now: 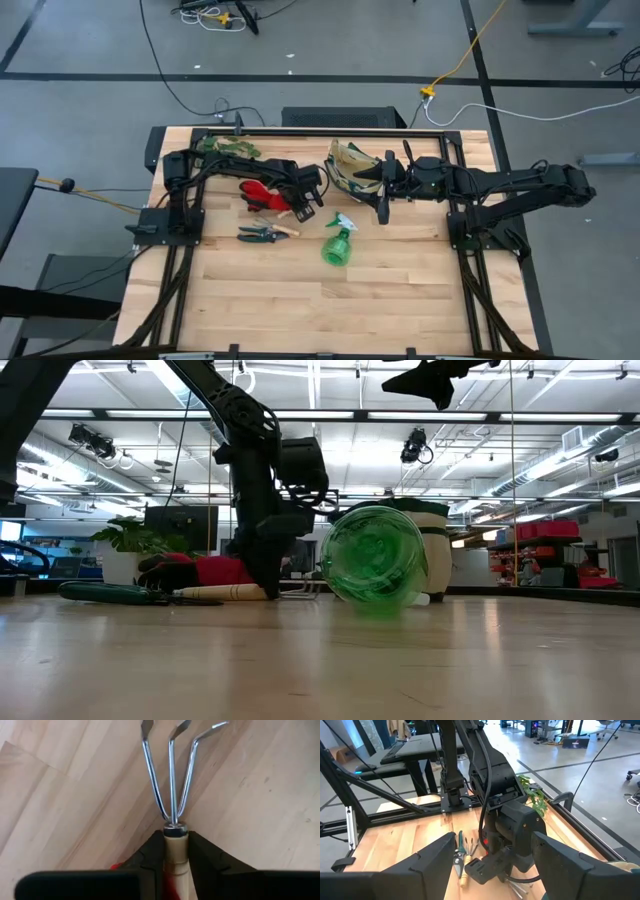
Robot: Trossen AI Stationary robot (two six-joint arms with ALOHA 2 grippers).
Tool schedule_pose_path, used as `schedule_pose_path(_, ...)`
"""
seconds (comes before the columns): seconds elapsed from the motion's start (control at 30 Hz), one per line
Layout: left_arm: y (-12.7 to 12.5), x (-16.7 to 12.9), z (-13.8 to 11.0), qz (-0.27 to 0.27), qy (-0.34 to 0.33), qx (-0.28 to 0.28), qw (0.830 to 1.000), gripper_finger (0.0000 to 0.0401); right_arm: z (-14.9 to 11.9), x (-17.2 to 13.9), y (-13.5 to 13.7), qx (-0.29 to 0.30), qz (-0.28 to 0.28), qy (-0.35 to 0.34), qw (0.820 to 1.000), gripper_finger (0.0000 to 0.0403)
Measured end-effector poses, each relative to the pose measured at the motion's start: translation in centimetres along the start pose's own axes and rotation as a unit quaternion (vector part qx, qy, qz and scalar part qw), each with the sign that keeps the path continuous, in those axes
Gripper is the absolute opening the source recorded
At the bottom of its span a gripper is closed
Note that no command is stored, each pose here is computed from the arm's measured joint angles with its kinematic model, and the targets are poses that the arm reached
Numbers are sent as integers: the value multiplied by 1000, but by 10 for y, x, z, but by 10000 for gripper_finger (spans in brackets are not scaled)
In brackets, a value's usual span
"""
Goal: Pick & Place Garden tools in Gardening bag
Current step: Put the top brown hand rake into the patterned white gardening bag
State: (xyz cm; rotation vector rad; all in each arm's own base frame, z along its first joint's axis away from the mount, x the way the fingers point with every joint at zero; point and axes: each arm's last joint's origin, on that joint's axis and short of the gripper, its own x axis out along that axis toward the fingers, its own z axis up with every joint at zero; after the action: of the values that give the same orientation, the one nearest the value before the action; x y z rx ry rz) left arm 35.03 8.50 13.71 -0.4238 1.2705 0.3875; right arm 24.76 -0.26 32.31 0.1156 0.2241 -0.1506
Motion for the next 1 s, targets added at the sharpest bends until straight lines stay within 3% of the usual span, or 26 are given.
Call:
schedule_pose_path(0.33,-7,-8,10,-9,-6,14,1000,73,0,0,0,0,0,0,1000,263)
schedule_pose_path(0.73,-48,-66,42,-30,-48,105,993,73,0,0,0,0,0,1,1000,263)
schedule_pose_path(1.0,-54,-124,30,-38,-117,132,984,73,-2,0,-2,-15,-28,9,999,263)
